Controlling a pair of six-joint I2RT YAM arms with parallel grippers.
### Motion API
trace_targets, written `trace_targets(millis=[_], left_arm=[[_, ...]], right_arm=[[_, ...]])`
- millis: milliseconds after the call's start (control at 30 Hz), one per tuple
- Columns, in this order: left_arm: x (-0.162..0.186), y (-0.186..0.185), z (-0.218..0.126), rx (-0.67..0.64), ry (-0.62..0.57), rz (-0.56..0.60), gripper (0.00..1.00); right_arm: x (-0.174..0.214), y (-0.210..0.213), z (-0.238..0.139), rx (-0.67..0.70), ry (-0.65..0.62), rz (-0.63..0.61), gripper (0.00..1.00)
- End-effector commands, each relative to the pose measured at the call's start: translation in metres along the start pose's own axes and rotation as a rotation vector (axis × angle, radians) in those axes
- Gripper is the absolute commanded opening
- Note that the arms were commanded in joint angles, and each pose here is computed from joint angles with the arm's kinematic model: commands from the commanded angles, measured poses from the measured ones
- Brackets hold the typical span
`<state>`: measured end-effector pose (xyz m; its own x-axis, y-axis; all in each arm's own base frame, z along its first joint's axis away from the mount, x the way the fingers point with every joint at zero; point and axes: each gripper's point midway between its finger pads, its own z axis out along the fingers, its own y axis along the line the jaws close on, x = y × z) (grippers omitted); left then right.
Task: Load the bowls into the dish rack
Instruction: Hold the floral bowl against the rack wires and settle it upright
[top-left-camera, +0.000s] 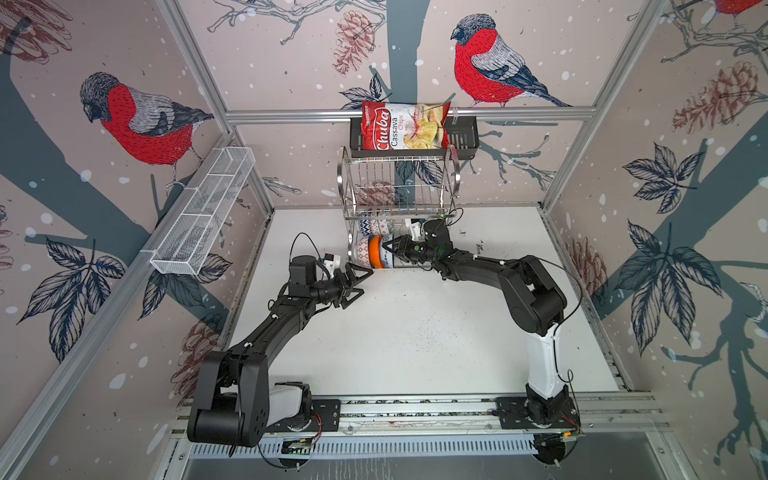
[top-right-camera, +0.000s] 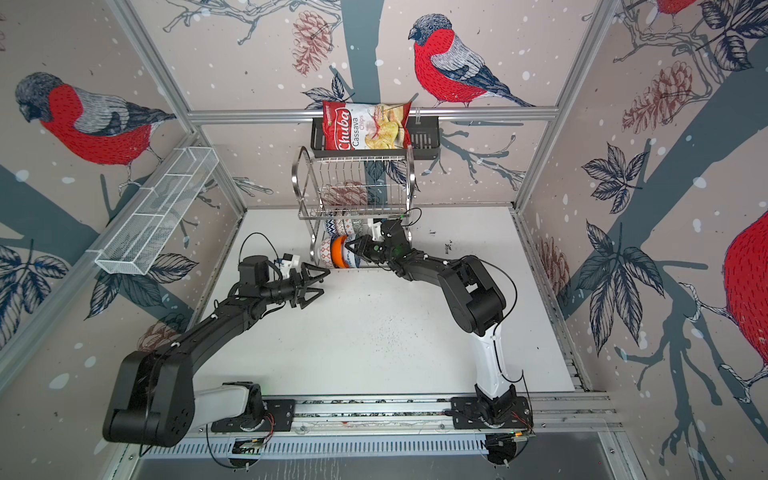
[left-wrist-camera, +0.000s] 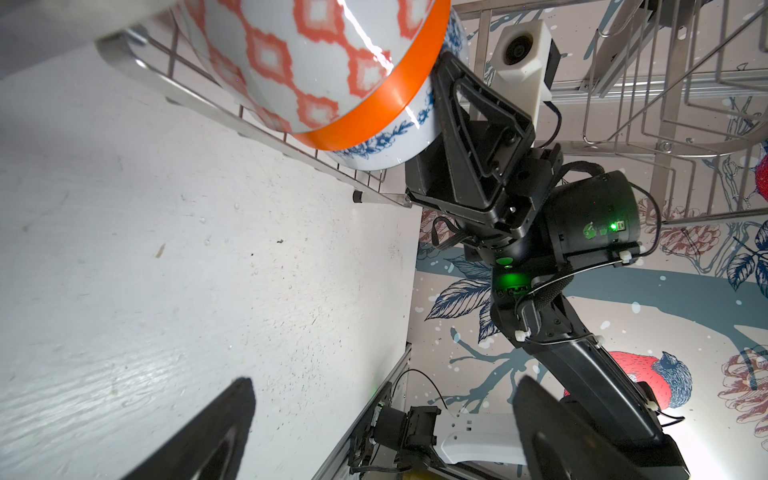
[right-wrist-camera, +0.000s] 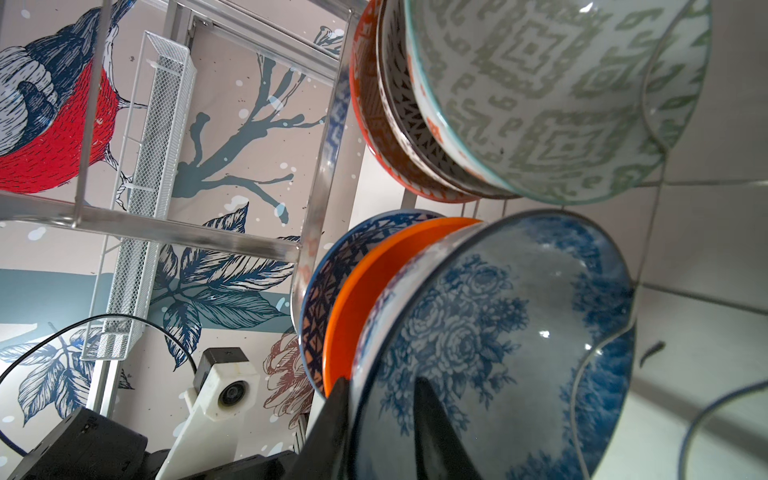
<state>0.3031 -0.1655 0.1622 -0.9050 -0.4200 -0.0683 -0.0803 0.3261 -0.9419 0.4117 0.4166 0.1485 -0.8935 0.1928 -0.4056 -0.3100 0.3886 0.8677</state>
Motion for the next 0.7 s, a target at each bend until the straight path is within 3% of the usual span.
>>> trace_targets(millis=[0,667], left_arm=[[-0.0015,-0.0034,-0.0016,0.005,-0.005,0.023,0.97],[0.0004,0.0005,-0.0013,-0.001,-0.003,0.018,0.97]], right_arm=[[0.0048,-0.0103,-0.0026,0.044,0.013,0.030,0.28],[0.0062,-0.0019,-0.0047,0.027,0.012,0.026,0.34]])
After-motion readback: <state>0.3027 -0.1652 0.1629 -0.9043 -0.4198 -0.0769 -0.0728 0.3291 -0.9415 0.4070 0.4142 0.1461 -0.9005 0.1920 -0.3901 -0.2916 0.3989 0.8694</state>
